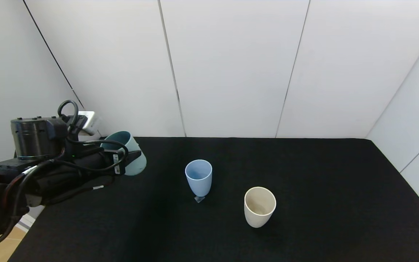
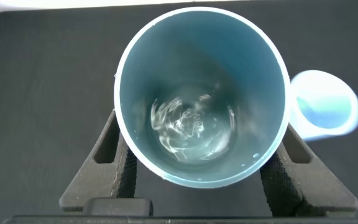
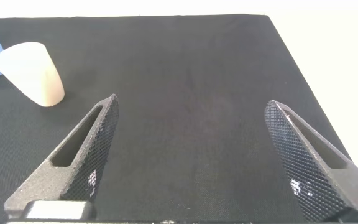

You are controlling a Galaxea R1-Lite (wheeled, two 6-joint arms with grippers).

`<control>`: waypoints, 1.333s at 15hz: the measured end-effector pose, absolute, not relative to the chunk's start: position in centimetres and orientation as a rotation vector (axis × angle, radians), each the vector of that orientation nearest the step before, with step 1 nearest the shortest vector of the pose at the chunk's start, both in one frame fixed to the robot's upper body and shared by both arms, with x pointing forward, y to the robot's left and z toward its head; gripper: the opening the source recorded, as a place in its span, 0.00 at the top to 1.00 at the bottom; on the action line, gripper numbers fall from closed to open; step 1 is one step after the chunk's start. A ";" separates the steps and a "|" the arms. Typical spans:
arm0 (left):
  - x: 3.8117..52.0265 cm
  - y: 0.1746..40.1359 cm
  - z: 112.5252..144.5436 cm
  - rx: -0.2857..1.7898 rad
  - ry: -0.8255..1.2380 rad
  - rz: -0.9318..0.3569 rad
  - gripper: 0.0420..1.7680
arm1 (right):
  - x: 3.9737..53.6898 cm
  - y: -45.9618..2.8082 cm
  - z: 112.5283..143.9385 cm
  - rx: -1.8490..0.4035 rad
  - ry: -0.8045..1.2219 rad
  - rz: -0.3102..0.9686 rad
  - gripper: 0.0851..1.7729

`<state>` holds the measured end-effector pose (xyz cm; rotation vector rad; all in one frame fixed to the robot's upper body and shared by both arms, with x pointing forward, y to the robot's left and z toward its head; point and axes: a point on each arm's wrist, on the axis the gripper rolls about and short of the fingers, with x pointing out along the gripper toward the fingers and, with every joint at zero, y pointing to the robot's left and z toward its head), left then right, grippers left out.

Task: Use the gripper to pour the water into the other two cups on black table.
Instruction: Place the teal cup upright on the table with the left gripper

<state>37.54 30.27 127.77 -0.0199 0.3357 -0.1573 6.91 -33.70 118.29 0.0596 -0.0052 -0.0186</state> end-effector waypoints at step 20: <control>42.5 29.9 117.9 0.013 0.535 -0.153 0.37 | 6.9 -33.7 118.3 0.060 -0.005 -0.019 0.04</control>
